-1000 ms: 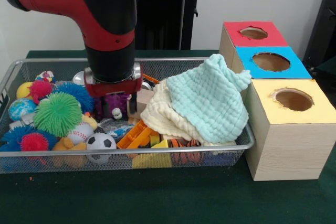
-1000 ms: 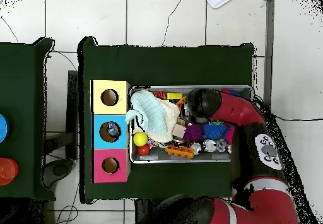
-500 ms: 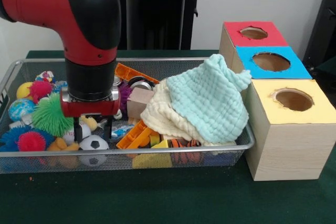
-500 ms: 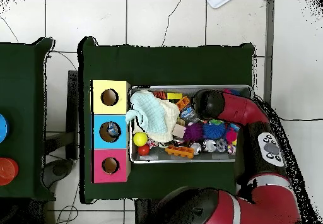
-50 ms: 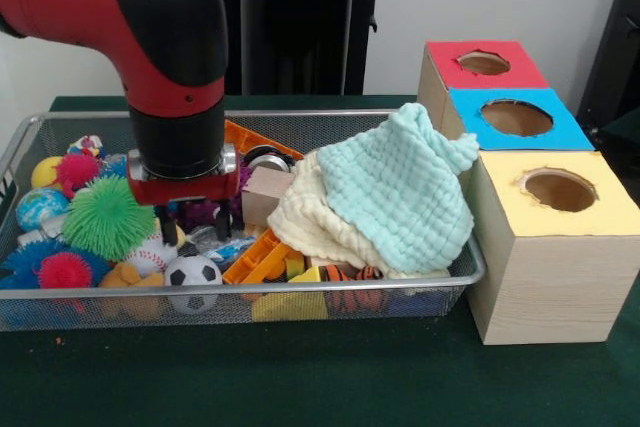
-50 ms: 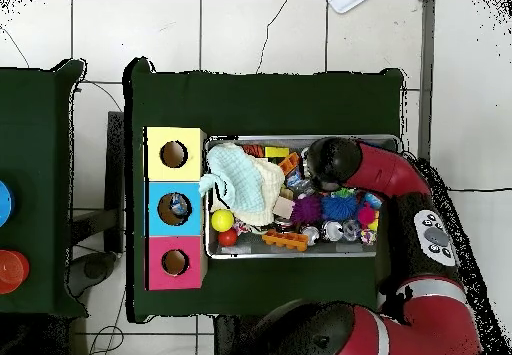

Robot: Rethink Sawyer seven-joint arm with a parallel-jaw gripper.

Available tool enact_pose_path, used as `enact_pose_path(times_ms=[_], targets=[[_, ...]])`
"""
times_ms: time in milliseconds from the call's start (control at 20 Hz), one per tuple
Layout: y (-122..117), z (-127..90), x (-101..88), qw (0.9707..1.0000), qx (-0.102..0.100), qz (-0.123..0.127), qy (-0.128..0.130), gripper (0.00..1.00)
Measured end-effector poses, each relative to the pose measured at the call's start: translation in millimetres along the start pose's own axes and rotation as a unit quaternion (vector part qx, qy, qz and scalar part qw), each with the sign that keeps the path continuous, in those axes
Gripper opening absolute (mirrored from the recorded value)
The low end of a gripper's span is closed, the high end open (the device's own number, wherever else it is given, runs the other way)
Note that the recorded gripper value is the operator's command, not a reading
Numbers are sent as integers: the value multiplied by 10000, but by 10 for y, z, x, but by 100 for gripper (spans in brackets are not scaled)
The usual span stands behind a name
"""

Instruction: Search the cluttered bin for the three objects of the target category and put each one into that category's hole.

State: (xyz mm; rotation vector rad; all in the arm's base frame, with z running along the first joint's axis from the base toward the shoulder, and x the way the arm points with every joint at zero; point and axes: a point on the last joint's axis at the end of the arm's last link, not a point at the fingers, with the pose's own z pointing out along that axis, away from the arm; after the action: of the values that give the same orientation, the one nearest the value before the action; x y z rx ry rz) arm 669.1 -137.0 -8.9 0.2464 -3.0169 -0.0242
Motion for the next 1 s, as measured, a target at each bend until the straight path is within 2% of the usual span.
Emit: enact_pose_path(times_ms=[100, 300, 450, 650, 750, 1000], targets=[[56, -13, 51, 9999, -66, -18, 85, 100], [87, 26, 112, 9999, -100, -22, 92, 100], [67, 113, 144, 10000, -68, -13, 1, 100], [2, 437, 259, 9997, 13, 33, -230, 100], [-6, 506, 285, 9996, 12, 67, -291, 100], [5, 462, 315, 9994, 10, 77, -336, 100]])
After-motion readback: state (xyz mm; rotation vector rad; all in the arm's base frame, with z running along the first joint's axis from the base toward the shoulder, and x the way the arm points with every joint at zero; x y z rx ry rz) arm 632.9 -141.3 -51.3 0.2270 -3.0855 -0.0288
